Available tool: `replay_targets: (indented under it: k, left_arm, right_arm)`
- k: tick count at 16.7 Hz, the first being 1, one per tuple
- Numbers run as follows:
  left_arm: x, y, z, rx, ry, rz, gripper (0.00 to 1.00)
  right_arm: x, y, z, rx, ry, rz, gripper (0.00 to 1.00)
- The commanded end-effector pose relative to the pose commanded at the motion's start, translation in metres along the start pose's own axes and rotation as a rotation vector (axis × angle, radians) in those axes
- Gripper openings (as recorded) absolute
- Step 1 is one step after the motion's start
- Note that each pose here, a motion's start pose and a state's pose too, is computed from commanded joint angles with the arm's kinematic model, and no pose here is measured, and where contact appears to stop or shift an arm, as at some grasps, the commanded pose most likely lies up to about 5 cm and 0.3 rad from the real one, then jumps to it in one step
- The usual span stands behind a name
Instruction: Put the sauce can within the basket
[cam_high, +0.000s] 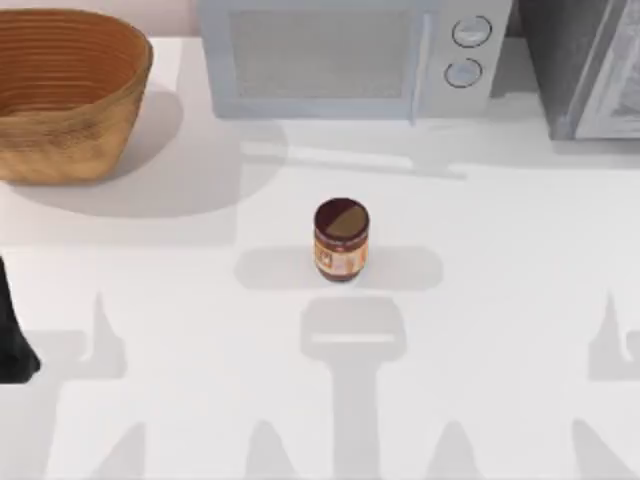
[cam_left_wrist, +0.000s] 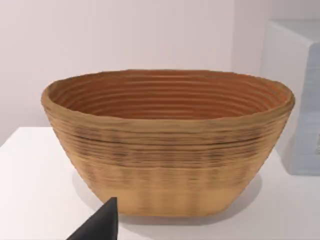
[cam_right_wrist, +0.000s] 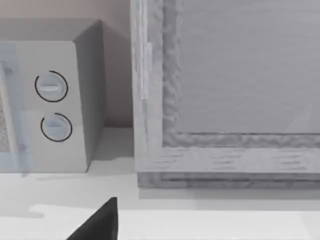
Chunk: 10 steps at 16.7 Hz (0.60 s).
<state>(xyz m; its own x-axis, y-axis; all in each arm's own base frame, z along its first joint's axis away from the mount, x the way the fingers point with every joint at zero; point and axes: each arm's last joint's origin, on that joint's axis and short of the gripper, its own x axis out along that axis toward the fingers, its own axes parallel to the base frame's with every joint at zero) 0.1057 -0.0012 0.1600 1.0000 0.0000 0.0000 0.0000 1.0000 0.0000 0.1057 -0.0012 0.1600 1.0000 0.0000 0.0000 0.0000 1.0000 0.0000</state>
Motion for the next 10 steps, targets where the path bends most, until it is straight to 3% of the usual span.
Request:
replay_targets:
  k: [4,10]
  left_arm:
    - [0.001,-0.002,0.002,0.005,0.004,-0.038,1.0]
    - [0.017,-0.016,0.028,0.06,0.004,-0.294,1.0]
  right_arm:
    - [0.0,0.0,0.0,0.0,0.0,0.0,1.0]
    - [0.0,0.0,0.0,0.0,0.0,0.0,1.0]
